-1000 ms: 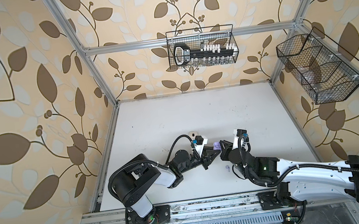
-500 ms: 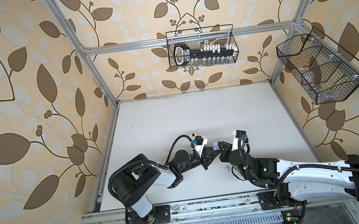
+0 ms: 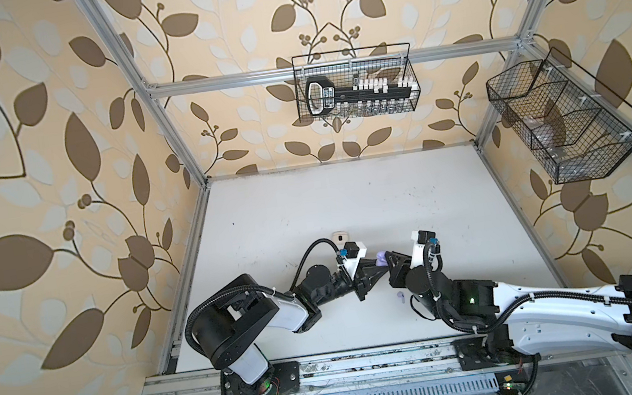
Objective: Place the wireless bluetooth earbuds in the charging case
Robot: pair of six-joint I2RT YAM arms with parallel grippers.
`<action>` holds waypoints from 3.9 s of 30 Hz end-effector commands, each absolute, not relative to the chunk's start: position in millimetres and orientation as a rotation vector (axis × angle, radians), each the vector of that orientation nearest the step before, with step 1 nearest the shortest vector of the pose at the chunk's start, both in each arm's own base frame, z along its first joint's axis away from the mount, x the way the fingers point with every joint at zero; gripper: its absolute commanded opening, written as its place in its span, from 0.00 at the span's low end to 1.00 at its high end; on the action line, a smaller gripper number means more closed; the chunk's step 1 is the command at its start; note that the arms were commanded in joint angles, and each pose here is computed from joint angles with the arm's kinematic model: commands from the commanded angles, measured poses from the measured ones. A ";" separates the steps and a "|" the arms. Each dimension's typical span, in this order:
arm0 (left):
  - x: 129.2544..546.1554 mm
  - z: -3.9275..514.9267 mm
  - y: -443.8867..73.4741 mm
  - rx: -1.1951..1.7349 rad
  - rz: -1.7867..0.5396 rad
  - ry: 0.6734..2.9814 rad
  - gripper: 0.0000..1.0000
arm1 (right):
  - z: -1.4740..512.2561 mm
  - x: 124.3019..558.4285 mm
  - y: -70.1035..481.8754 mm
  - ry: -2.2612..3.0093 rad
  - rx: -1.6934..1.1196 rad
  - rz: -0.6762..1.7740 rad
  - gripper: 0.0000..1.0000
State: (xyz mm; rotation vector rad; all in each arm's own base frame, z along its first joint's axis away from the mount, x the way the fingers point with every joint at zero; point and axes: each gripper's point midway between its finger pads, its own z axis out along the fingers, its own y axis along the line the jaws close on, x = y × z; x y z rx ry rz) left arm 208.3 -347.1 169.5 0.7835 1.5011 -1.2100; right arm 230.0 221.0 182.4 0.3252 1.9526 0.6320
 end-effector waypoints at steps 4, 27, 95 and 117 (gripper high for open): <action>193.6 208.1 -343.1 0.829 -1.215 1.312 0.00 | 178.5 224.2 220.1 1.980 0.293 0.635 0.40; 201.5 173.4 -292.7 0.867 -1.024 1.351 0.00 | 179.8 196.0 200.5 2.177 -0.043 0.493 0.44; 203.1 175.0 -277.0 0.815 -0.947 1.352 0.00 | 8.1 177.1 184.6 2.690 -0.230 -0.020 0.21; 205.0 150.4 -324.3 0.905 -1.055 1.416 0.00 | 164.6 207.0 205.2 2.196 0.084 0.468 0.16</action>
